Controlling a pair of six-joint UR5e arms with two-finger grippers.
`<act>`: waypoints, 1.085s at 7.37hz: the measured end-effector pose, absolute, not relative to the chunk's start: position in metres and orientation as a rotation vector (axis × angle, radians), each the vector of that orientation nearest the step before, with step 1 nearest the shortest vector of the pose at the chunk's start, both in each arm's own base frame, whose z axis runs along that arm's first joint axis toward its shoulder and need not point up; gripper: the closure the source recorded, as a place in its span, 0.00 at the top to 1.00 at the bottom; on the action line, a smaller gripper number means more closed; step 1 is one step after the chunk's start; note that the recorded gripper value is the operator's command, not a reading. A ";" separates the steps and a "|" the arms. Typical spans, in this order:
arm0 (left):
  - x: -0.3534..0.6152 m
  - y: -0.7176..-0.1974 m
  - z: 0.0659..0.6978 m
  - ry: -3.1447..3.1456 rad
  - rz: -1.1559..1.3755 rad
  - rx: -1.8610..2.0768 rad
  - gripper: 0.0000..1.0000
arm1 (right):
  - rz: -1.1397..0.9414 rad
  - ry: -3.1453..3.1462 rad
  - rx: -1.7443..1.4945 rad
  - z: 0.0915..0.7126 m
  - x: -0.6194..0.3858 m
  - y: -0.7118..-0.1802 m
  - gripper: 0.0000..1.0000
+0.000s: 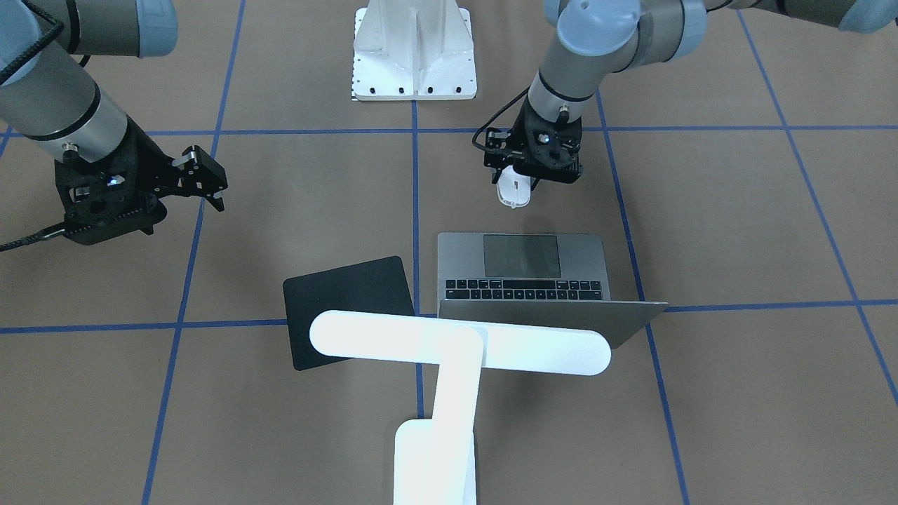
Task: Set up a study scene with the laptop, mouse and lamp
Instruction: 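Carry the white mouse with the left gripper over the mouse pad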
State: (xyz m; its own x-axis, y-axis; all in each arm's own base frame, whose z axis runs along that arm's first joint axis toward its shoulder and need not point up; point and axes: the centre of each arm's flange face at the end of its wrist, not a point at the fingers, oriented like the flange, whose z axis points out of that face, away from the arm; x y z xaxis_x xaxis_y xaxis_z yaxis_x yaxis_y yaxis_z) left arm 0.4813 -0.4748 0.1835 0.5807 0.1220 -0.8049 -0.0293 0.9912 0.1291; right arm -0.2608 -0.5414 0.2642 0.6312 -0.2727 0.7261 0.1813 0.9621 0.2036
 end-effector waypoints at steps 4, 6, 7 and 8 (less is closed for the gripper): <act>0.544 -0.541 0.122 0.942 0.064 0.108 0.62 | -0.224 -0.834 0.098 0.292 -0.236 -0.538 1.00; 0.571 -0.562 0.112 0.953 0.062 0.114 0.62 | -0.205 -0.828 0.093 0.302 -0.223 -0.536 1.00; 0.580 -0.569 0.107 0.955 0.055 0.112 0.62 | -0.199 -0.826 0.092 0.304 -0.219 -0.536 1.00; 0.589 -0.575 0.104 0.964 0.041 0.110 0.62 | -0.192 -0.826 0.091 0.306 -0.215 -0.537 1.00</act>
